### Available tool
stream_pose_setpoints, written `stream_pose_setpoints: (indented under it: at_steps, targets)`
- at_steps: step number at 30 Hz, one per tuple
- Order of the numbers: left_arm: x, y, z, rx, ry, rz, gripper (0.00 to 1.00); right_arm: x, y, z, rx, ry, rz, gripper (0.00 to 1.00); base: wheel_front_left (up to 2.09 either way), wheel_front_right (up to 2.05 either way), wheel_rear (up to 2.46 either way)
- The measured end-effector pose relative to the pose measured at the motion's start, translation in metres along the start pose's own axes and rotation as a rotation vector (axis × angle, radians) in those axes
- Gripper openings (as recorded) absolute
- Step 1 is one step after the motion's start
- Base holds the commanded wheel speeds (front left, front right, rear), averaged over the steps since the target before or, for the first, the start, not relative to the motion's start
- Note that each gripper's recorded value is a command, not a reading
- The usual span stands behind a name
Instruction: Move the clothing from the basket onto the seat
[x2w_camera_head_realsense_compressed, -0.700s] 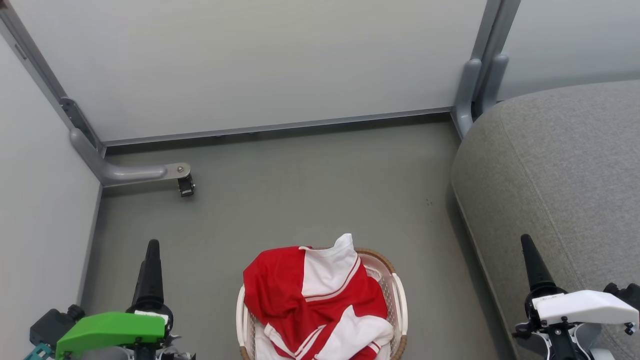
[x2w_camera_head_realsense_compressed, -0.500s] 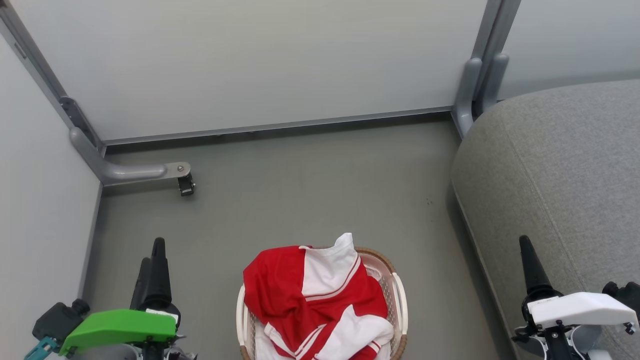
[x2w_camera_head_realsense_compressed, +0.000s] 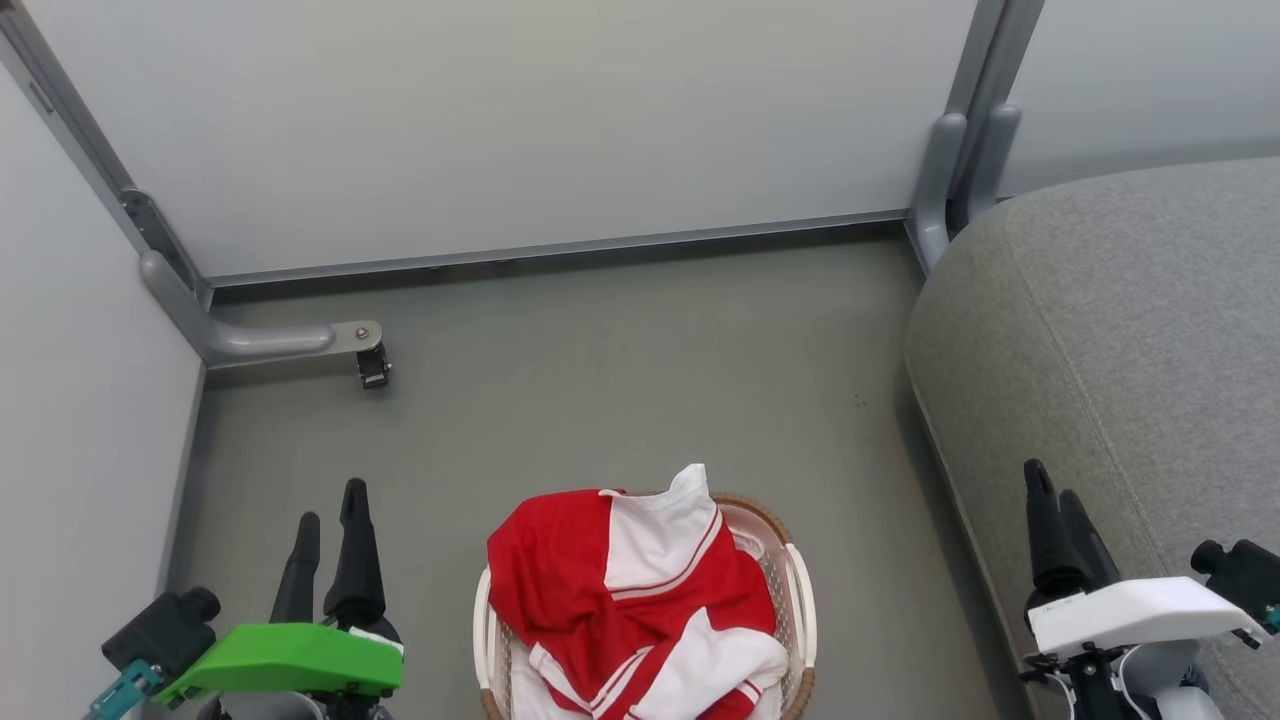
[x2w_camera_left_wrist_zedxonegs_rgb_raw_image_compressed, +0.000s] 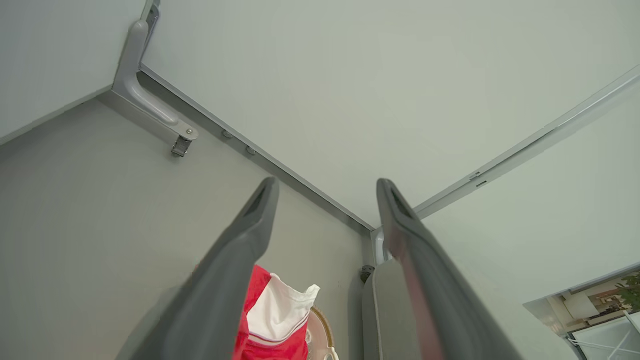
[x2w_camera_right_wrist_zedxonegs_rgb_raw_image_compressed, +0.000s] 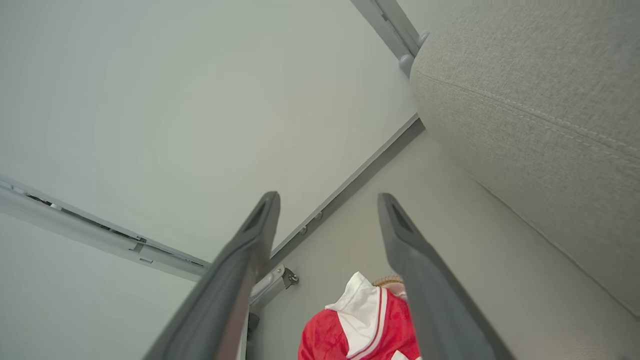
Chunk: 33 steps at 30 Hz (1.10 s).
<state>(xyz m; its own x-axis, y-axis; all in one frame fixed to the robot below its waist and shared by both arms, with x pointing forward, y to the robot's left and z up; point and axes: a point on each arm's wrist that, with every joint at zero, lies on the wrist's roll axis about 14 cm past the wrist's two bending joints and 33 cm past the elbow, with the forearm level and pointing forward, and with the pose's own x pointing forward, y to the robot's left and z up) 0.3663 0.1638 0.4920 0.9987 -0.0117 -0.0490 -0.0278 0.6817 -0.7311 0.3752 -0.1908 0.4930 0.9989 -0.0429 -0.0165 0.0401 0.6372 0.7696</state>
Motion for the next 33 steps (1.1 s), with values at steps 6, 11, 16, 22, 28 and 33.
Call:
stream_pose_setpoints:
  at_steps: [6,11,16,22,28,33]
  targets:
    - [-0.001,-0.003,-0.002,0.078,-0.003,-0.009,1.00,0.001,0.004,-0.001,-0.089,-0.001,0.019,1.00,0.00,0.00,0.00]
    - [-0.004,0.001,-0.010,0.127,0.015,0.003,1.00,0.000,0.008,-0.005,-0.157,0.007,0.037,1.00,0.00,0.00,0.00]
    - [-0.008,0.005,-0.017,0.171,0.030,0.014,1.00,0.000,0.009,-0.007,-0.211,0.009,0.045,1.00,0.00,0.00,0.00]
    - [-0.009,0.003,-0.020,0.220,0.033,0.002,1.00,-0.001,0.011,-0.010,-0.280,0.015,0.058,1.00,0.00,0.00,0.00]
    - [-0.010,0.001,-0.022,0.268,0.031,-0.008,1.00,-0.001,0.012,-0.013,-0.337,0.017,0.072,1.00,0.00,0.00,0.00]
    - [-0.011,0.001,-0.027,0.308,0.040,-0.014,1.00,-0.001,0.015,-0.016,-0.383,0.023,0.087,1.00,0.00,0.00,0.00]
